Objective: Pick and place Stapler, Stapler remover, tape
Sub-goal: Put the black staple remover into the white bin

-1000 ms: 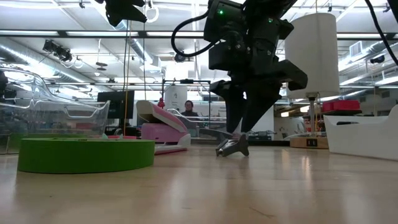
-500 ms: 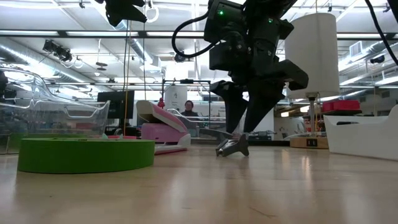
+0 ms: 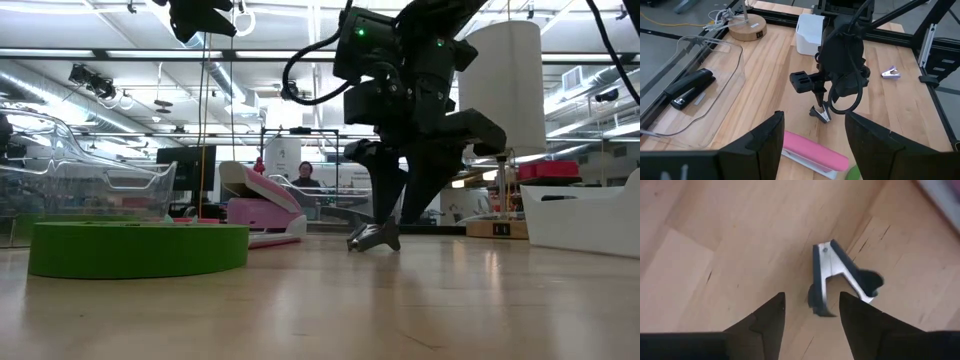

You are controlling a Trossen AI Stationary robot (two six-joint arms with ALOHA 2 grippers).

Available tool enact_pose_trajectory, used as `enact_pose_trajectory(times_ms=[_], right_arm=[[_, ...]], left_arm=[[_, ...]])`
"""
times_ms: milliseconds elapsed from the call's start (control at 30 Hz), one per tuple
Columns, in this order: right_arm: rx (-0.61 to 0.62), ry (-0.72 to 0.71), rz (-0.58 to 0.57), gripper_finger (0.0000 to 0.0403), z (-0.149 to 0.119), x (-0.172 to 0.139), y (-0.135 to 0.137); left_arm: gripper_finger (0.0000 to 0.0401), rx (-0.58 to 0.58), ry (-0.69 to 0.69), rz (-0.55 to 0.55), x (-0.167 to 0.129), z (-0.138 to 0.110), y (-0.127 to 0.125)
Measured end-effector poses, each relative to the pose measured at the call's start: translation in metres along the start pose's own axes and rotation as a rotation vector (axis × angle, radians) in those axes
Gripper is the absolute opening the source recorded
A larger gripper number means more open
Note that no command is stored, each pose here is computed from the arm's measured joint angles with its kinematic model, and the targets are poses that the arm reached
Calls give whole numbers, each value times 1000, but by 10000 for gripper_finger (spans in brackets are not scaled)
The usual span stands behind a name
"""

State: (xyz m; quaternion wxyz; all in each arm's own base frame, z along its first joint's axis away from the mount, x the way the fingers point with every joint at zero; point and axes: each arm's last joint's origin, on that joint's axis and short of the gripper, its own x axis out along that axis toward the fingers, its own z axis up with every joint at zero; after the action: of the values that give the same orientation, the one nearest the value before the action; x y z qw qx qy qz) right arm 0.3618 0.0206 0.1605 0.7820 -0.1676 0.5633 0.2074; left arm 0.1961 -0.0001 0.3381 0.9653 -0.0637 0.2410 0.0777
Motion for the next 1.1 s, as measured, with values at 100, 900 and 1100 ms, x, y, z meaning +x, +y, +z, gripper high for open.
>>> enact_pose_trajectory(times_ms=[100,900,1100], right_arm=[[0,5,3,185,-1,1,1],[-7,-9,-8,55,-1,1,-1],[-7,-12,-10,23,0,1,-1]], left_arm=[[213,0,0,0,0,0,0],[213,0,0,0,0,0,0],[213,0,0,0,0,0,0]])
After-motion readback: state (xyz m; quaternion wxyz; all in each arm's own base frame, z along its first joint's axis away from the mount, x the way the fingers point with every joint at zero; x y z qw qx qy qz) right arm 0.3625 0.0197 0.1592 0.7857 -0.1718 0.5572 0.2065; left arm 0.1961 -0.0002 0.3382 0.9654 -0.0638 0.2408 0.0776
